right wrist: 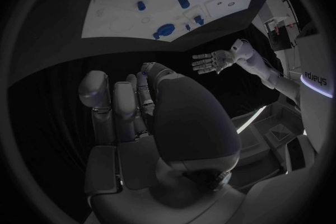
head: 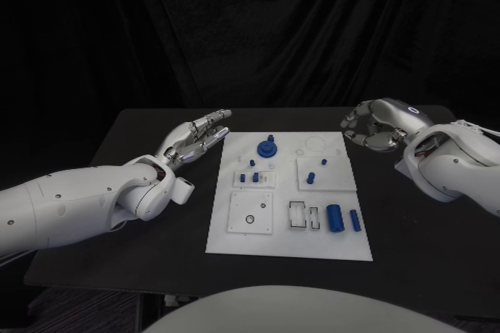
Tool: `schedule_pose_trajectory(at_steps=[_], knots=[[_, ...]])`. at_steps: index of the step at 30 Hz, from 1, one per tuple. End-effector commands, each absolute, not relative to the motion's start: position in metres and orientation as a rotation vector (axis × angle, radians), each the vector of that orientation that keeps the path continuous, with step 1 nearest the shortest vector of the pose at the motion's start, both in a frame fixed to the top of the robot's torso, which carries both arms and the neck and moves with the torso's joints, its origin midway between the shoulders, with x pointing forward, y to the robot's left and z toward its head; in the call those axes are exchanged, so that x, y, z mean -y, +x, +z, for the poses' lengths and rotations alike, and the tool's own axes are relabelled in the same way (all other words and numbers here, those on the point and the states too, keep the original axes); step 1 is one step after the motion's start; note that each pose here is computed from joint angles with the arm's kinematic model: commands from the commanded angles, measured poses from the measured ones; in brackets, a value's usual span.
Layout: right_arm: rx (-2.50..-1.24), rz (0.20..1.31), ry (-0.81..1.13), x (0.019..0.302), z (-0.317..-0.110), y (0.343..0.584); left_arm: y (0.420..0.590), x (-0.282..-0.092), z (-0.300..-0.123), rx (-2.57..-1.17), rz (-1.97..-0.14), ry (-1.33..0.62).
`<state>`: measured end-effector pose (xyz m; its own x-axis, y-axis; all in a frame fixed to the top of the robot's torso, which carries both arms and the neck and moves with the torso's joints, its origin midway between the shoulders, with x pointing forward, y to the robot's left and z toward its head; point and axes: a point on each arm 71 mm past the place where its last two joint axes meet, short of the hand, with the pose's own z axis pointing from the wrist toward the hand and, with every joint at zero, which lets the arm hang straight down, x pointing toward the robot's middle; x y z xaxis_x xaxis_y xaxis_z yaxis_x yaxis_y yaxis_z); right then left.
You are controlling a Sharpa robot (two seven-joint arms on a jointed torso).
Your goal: Assemble the parts on the task board
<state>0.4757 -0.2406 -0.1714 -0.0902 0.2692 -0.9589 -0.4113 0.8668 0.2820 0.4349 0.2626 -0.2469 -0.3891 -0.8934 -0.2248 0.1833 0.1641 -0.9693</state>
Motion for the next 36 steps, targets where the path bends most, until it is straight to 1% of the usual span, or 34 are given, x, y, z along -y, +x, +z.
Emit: schedule_pose_trajectory(at_steps=[1,6,10,20,31,36], knots=[[-1.567,0.498,-0.248,0.237,-0.186,0.474,0.429,-0.253,-0.237,-1.343,-1.746,-0.905],[-1.559,0.502,-0.28,0.235,-0.201,0.473,0.424,-0.249,-0.235,-1.333,-1.81,-0.928],[-1.582,0.491,-0.287,0.236,-0.212,0.47,0.422,-0.25,-0.233,-1.326,-1.831,-0.935],[-1.622,0.467,-0.283,0.24,-0.228,0.469,0.422,-0.25,-0.233,-1.324,-1.852,-0.939],[-1.649,0.464,-0.286,0.232,-0.246,0.471,0.424,-0.249,-0.237,-1.357,-1.865,-0.952],[-1.655,0.461,-0.285,0.233,-0.251,0.471,0.424,-0.248,-0.238,-1.367,-1.869,-0.956]])
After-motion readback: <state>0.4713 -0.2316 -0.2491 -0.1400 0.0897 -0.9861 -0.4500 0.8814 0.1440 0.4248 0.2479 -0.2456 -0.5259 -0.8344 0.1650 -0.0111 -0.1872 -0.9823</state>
